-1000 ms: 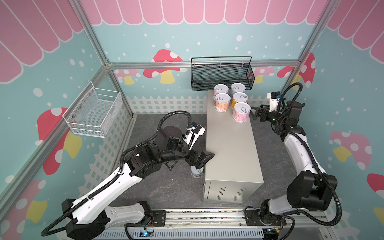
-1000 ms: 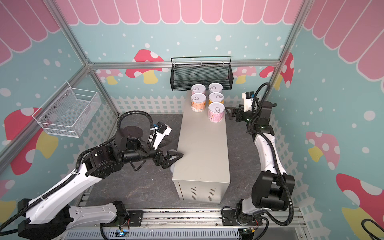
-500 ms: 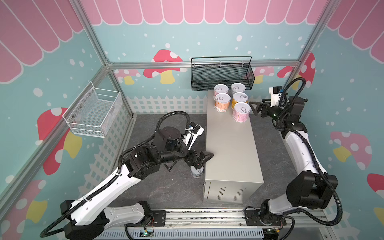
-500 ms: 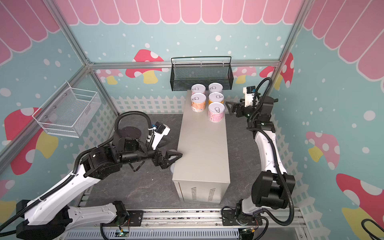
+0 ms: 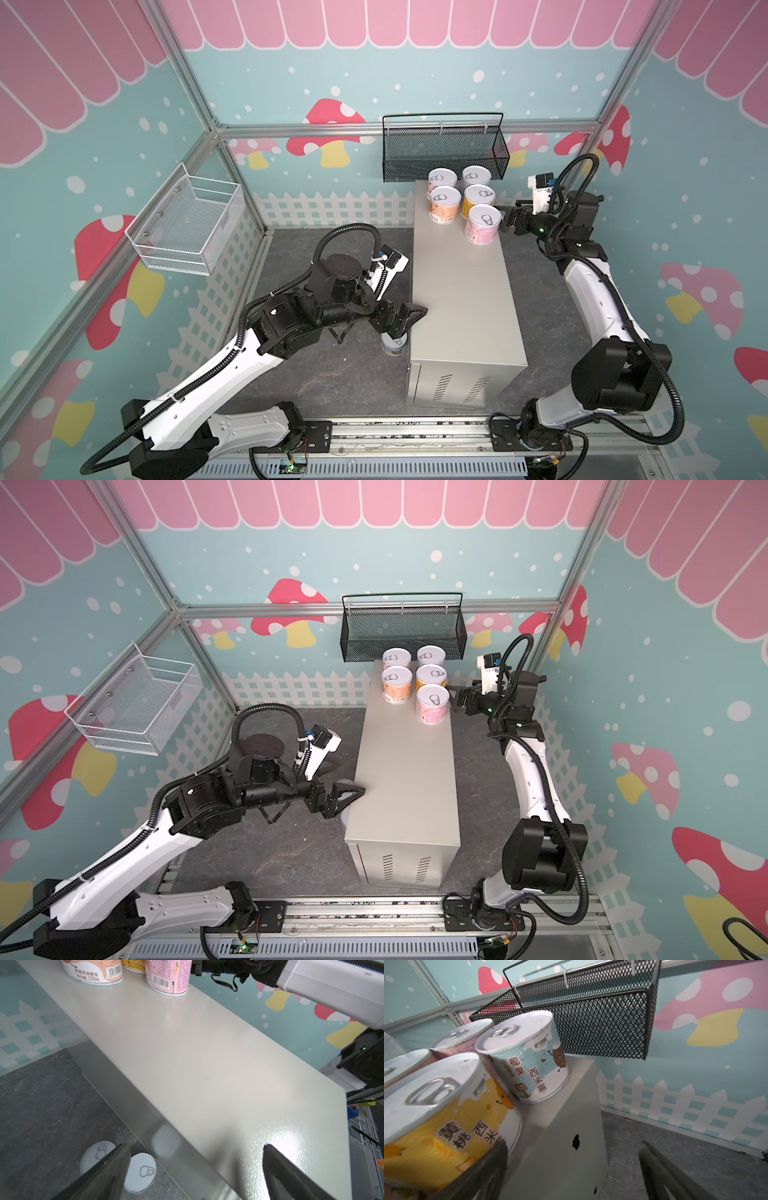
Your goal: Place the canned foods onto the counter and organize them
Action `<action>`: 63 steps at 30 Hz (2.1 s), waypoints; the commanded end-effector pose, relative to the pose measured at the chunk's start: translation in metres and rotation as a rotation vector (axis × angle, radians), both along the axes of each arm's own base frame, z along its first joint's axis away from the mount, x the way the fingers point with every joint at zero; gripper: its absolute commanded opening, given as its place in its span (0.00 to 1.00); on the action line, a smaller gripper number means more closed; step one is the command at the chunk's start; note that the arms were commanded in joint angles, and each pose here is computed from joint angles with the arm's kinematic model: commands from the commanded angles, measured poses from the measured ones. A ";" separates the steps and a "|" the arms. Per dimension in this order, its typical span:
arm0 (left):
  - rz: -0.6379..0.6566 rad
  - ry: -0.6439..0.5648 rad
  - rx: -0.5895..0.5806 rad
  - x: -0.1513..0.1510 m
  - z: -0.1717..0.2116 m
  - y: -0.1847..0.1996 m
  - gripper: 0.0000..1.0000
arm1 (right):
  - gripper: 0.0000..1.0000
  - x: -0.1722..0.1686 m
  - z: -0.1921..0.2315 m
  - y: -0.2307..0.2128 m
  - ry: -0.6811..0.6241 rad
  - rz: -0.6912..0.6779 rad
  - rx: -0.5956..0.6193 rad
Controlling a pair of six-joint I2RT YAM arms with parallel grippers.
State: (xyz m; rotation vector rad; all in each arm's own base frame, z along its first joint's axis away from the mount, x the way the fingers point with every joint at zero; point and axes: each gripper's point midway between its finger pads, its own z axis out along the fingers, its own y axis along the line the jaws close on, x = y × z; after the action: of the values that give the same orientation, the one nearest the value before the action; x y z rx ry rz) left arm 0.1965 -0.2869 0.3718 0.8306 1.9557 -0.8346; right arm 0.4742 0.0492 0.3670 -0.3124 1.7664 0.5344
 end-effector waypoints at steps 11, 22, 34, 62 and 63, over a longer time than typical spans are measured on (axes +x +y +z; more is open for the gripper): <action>-0.006 -0.021 0.010 0.002 -0.003 -0.003 0.99 | 0.99 -0.002 0.005 0.000 -0.006 -0.021 -0.042; -0.015 -0.009 0.006 0.002 -0.004 -0.006 0.99 | 1.00 -0.032 -0.004 0.000 0.018 -0.041 -0.046; -0.029 0.001 -0.003 0.001 -0.005 -0.010 0.99 | 1.00 -0.054 -0.008 0.006 0.022 -0.030 -0.042; -0.028 0.002 0.001 0.001 -0.009 -0.010 1.00 | 0.99 -0.038 -0.007 -0.002 0.029 -0.080 -0.061; -0.027 0.001 0.001 0.001 -0.008 -0.010 0.99 | 0.99 -0.033 -0.005 -0.002 0.027 -0.077 -0.058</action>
State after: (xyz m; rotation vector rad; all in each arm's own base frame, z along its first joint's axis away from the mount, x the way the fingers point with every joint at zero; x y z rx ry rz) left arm 0.2006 -0.2939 0.3645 0.8384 1.9589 -0.8384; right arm 0.4297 0.0481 0.3648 -0.2725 1.7964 0.4507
